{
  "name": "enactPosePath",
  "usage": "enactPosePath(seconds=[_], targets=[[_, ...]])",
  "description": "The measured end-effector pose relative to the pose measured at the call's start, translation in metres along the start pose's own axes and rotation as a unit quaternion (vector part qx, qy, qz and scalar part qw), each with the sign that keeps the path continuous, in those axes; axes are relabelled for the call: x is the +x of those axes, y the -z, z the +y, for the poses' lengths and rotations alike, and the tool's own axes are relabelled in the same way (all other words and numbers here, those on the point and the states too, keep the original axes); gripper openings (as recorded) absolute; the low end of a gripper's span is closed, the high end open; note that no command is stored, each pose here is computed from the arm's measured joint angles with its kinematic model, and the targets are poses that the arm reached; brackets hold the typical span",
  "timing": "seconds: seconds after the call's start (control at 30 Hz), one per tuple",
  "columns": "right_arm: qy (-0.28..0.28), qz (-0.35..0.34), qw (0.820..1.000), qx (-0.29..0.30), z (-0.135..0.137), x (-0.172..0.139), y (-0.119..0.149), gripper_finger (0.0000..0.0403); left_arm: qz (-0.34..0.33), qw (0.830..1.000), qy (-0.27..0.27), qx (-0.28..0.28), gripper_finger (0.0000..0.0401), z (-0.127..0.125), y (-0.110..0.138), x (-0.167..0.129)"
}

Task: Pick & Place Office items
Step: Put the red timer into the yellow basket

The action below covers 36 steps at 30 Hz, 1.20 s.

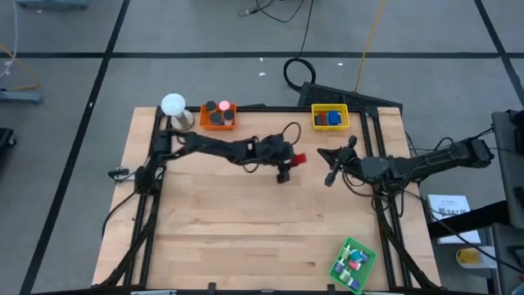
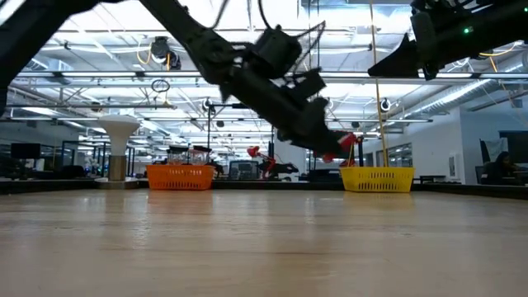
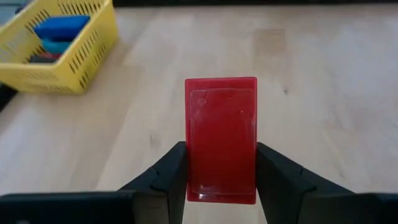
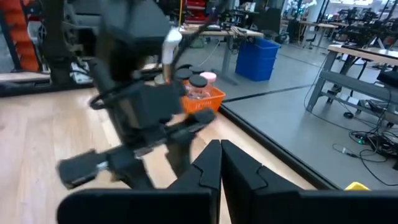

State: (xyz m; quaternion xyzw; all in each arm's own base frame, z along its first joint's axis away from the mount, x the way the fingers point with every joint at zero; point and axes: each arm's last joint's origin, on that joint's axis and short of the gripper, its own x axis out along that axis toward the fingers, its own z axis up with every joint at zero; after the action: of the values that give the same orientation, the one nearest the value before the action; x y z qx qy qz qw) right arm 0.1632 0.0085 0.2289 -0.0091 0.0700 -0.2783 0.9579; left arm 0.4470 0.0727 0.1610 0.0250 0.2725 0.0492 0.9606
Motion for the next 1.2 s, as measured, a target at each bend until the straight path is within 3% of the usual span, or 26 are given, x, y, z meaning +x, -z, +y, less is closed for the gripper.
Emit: enactPosePath(seconds=[0.27,0.4,0.63,0.73,0.83,0.97,1.13,1.2], targets=[[-0.001,0.002,1.0,-0.005,0.001,0.001,0.001,0.0,0.043,0.999,-0.002,-0.018,0.0149,0.021,-0.006,0.047],[-0.001,0.003,1.0,-0.009,0.001,0.001,0.001,0.0,0.054,0.998,-0.008,-0.023,0.0154,0.029,-0.005,0.057],[-0.002,0.005,1.0,-0.014,0.001,0.001,0.002,0.0,0.08,0.996,-0.025,-0.019,0.0258,0.029,-0.001,0.055],[-0.002,0.007,1.0,-0.015,0.001,0.001,0.002,0.0,0.11,0.993,-0.048,0.001,0.0274,0.03,-0.006,0.044],[-0.002,0.012,1.0,-0.019,0.001,0.001,0.003,0.0,0.14,0.988,-0.064,0.031,0.0247,0.028,-0.017,0.026],[0.0,0.032,0.999,-0.013,0.001,0.001,0.008,0.0,0.16,0.985,-0.033,0.052,0.0162,0.02,-0.021,0.001],[0.008,0.052,0.999,0.006,0.0,0.004,0.014,0.0,0.104,0.993,0.035,0.047,0.0041,0.011,-0.001,-0.036],[0.007,0.059,0.998,0.018,0.0,0.008,0.015,0.0,0.065,0.996,0.038,0.041,0.0011,0.007,0.011,-0.056]])
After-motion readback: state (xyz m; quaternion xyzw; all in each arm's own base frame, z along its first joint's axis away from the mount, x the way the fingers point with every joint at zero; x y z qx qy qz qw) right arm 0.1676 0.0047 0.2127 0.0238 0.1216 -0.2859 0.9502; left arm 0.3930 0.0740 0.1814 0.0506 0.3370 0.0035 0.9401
